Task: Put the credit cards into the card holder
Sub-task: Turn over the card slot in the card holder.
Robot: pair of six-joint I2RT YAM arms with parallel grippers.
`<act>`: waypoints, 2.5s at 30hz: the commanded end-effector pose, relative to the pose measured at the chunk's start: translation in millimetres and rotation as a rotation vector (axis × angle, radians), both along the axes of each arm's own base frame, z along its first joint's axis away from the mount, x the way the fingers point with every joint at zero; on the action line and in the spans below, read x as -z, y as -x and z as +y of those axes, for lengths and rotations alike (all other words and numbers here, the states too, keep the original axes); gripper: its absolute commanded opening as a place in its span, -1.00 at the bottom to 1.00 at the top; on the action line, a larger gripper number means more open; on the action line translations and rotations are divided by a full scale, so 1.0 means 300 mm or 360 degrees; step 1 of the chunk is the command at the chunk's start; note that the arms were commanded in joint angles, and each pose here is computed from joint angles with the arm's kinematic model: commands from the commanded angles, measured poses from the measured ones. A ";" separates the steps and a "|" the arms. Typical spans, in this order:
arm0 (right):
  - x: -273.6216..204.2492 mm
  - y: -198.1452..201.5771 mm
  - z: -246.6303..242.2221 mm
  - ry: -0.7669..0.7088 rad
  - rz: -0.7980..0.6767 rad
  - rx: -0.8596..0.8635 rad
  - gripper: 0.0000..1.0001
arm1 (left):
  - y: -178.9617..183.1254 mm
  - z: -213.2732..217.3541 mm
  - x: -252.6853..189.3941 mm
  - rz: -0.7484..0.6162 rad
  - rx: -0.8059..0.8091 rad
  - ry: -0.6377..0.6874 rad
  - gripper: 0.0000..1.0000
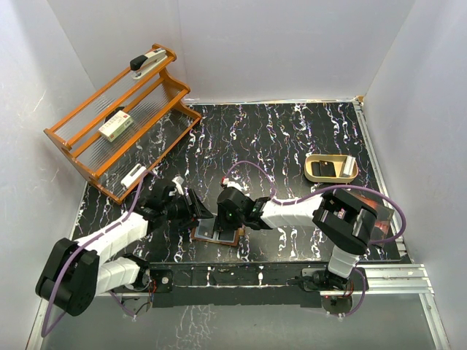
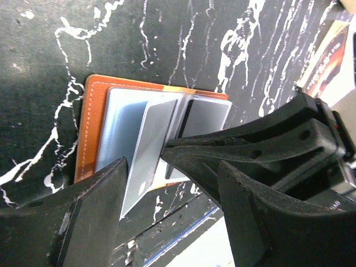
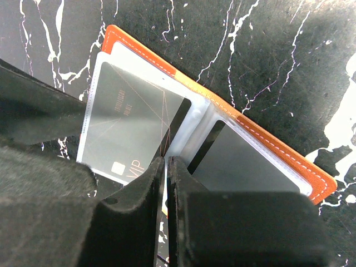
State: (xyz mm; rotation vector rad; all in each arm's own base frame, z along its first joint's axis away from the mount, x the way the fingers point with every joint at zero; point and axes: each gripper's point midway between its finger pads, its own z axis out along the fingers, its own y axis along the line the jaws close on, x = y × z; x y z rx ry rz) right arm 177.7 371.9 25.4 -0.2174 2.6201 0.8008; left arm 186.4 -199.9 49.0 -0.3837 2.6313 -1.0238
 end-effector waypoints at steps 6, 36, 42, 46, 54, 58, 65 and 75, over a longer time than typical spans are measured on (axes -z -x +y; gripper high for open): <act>0.043 0.020 -0.075 0.0154 0.0004 0.0006 -0.80 | 0.007 -0.053 -0.132 -0.0048 0.0016 0.0243 0.26; -0.104 -0.026 -0.078 -0.0009 -0.0106 0.0192 -0.56 | 0.002 -0.025 -0.062 0.0009 -0.0066 0.0106 0.27; -0.001 0.009 -0.104 0.0098 -0.0017 0.0153 -0.75 | 0.005 -0.031 -0.054 0.0008 -0.0035 0.0116 0.27; 0.049 0.026 -0.139 0.0193 0.0017 0.0141 -0.80 | -0.007 -0.045 -0.057 0.0004 -0.0001 0.0125 0.28; 0.070 0.032 -0.163 0.0242 0.0023 0.0144 -0.82 | -0.029 -0.088 -0.054 0.0002 0.0104 0.0181 0.28; 0.073 0.035 -0.165 0.0237 0.0024 0.0141 -0.83 | -0.039 -0.101 -0.055 0.0007 0.0133 0.0190 0.28; 0.065 0.032 -0.158 0.0221 0.0009 0.0129 -0.84 | -0.030 -0.113 -0.033 0.0056 0.0131 0.0234 0.23; 0.078 0.037 -0.160 0.0230 0.0019 0.0114 -0.85 | -0.019 -0.133 -0.064 0.0066 0.0160 0.0304 0.10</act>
